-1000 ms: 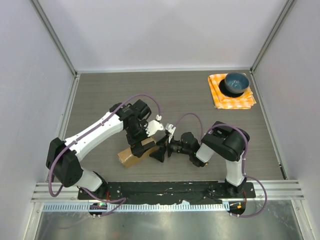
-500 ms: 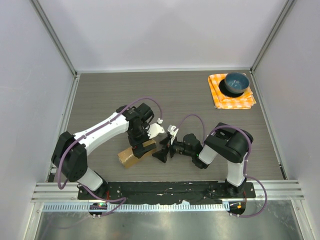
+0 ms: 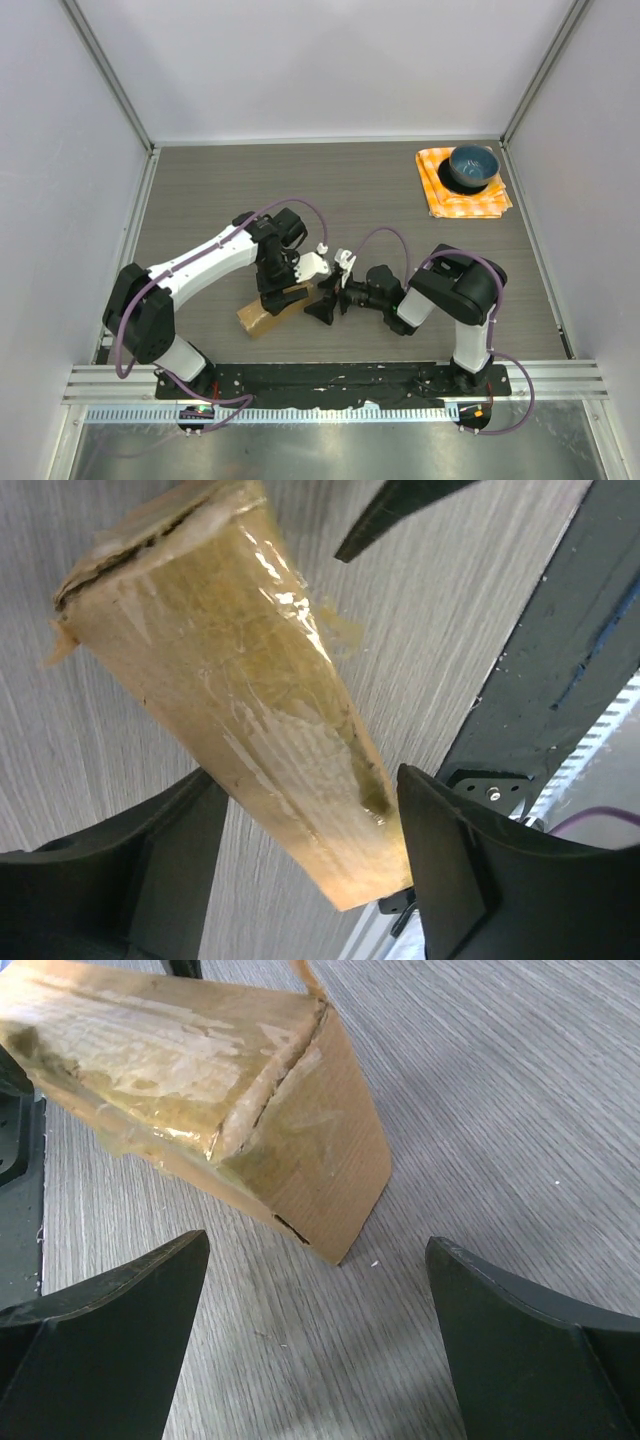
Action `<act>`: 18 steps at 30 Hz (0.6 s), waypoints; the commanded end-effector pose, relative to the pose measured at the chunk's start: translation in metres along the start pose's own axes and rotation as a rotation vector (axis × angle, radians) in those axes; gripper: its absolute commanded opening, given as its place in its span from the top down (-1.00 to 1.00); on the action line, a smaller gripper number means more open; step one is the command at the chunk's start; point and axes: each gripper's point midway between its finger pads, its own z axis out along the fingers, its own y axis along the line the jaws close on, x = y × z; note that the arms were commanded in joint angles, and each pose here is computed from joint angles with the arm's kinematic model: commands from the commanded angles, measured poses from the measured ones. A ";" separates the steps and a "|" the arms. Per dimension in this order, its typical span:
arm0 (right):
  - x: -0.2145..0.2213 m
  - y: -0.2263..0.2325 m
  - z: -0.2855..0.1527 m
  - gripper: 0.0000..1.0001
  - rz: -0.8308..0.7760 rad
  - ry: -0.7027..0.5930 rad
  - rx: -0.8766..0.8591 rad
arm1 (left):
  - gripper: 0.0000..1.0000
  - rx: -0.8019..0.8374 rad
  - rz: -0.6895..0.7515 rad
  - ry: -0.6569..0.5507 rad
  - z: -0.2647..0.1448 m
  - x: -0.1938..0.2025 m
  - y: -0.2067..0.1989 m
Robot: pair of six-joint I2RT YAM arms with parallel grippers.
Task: Unpack the express box
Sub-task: Open the express box at the center of the board.
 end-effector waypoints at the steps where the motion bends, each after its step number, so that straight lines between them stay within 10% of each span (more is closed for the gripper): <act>1: -0.107 0.032 -0.007 -0.92 -0.155 -0.377 -0.133 | -0.40 0.101 0.108 -0.064 -0.013 -0.001 -0.026; 10: -0.122 0.052 -0.019 -0.92 -0.188 -0.407 -0.210 | -0.39 0.143 0.249 -0.133 -0.034 0.006 -0.049; 14: -0.110 0.052 -0.018 -0.92 -0.179 -0.362 -0.217 | -0.99 0.156 0.168 -0.111 -0.030 0.003 -0.047; 18: -0.097 0.051 -0.019 -0.92 -0.165 -0.329 -0.215 | -0.99 0.114 0.087 -0.093 -0.024 -0.003 -0.035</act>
